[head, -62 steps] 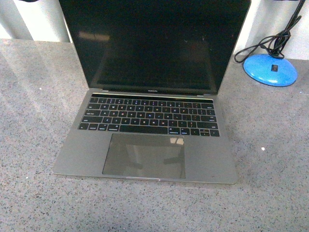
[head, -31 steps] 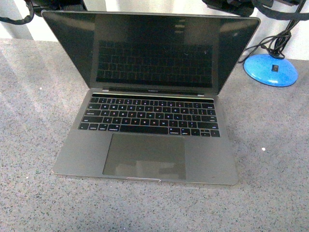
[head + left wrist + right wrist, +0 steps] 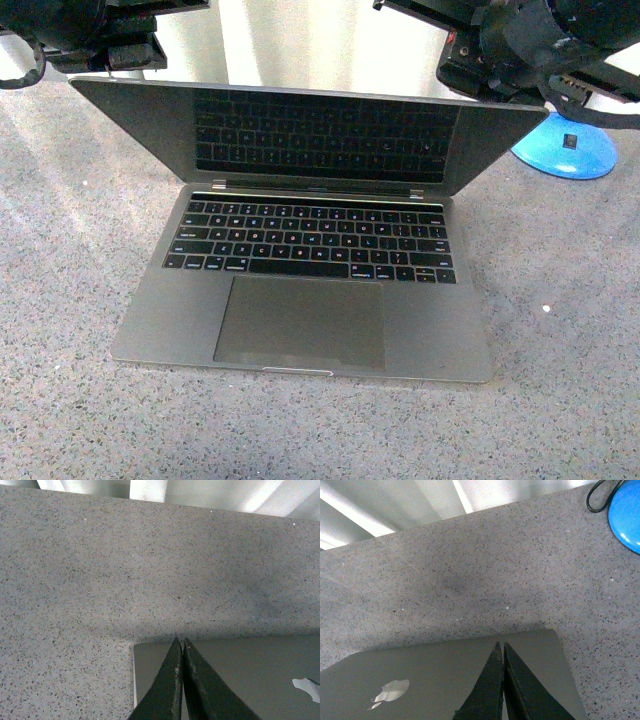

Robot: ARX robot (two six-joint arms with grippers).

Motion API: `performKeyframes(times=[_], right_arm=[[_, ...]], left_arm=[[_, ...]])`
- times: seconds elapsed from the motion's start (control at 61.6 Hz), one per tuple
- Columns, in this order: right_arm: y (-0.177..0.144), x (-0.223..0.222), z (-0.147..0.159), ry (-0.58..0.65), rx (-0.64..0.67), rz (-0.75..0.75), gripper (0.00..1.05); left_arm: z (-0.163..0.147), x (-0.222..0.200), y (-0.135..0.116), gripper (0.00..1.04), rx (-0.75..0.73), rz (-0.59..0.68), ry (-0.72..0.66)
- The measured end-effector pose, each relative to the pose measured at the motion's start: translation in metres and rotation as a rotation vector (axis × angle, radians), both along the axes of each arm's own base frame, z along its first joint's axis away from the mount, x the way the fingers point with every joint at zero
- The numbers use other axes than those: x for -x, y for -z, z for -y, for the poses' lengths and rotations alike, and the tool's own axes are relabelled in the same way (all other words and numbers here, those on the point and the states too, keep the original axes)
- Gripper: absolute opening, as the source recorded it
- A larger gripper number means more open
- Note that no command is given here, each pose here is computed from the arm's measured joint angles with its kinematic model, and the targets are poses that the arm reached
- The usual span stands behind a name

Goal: Close laptop

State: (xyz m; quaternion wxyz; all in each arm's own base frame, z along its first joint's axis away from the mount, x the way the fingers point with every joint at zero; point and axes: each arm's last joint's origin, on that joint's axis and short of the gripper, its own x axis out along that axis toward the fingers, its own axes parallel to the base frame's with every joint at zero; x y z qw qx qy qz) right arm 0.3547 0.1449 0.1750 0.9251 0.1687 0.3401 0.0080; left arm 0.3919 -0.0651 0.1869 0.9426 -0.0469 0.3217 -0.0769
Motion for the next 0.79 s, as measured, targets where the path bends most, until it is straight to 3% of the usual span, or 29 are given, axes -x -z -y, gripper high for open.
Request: performKeyframes(times=[0.649,0.795], right_arm=[[0.001,-0.010,0.009,0.024,-0.172,-0.107,0.01],[0.004,-0.012,0.011,0.024,-0.155,-0.162,0.01]], left_arm=[[0.004,0.008,0.005,0.04,0.062,-0.086,-0.009],[0.003,0.011,0.011,0.04,0.056,-0.106,-0.014]])
